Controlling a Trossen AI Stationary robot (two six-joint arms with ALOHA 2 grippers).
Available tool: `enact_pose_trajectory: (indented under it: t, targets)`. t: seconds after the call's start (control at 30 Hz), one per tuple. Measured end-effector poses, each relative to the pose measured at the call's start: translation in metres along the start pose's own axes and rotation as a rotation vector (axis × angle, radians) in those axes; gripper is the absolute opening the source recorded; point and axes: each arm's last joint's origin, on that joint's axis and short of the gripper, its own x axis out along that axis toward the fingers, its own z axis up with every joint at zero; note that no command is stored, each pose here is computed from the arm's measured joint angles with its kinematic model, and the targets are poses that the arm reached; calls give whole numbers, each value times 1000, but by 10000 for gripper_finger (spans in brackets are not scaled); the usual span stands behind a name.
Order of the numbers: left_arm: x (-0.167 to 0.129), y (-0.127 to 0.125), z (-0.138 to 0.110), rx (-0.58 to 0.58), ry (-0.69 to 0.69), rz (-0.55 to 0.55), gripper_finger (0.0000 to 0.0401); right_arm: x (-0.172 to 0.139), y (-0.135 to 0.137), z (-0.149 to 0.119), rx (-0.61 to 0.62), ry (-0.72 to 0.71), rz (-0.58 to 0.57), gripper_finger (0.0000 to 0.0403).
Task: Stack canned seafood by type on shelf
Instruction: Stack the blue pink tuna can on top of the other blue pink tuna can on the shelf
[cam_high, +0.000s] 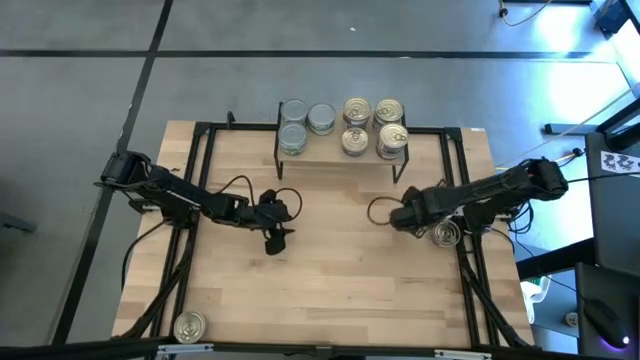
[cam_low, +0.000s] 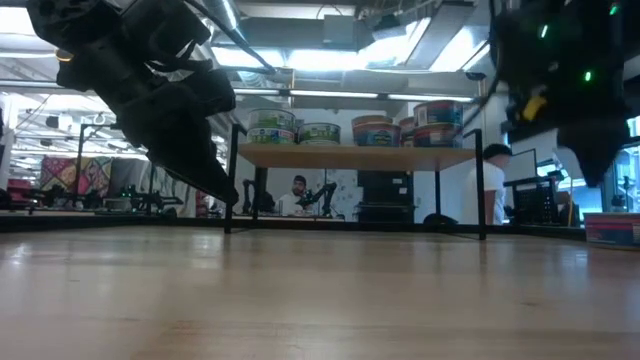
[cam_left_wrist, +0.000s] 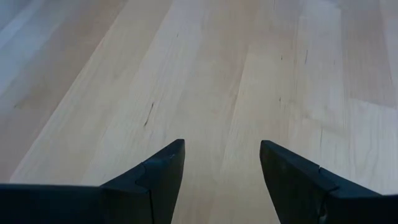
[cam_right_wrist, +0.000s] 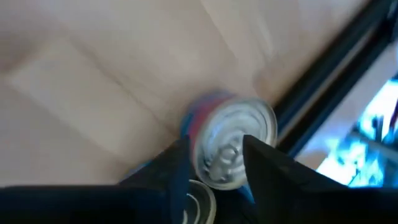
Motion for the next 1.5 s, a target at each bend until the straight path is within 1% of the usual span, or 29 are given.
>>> enact_pose_trajectory:
  t: [0.07,0.17,0.23,0.3,0.5,0.7,0.87,0.97,1.1,1.23,1.37,1.5]
  targets:
    - [0,0,0,0,0,0,207,11,-6,1,43,64,-12,130]
    - [0,0,0,0,0,0,207,24,-12,5,96,130,2,112]
    - [0,0,0,0,0,0,207,32,-16,7,126,150,-2,103]
    - [0,0,0,0,0,0,207,37,-22,8,146,163,-39,97]
    - [0,0,0,2,4,2,207,41,-29,16,194,195,-15,88]
    - [0,0,0,7,4,1,208,52,-32,24,183,283,-22,87]
    - [0,0,-1,14,6,2,208,65,-30,31,145,362,-51,87]
    - [0,0,-1,18,6,2,208,69,-25,34,107,373,-17,87]
    - [0,0,-1,23,11,4,208,67,-18,36,74,345,40,87]
    - [0,0,-1,24,12,4,208,52,-5,43,36,265,108,87]
    - [0,0,-1,30,11,4,208,37,13,53,-22,120,215,87]
    - [0,0,-1,30,11,4,208,28,31,62,-54,-47,329,87]
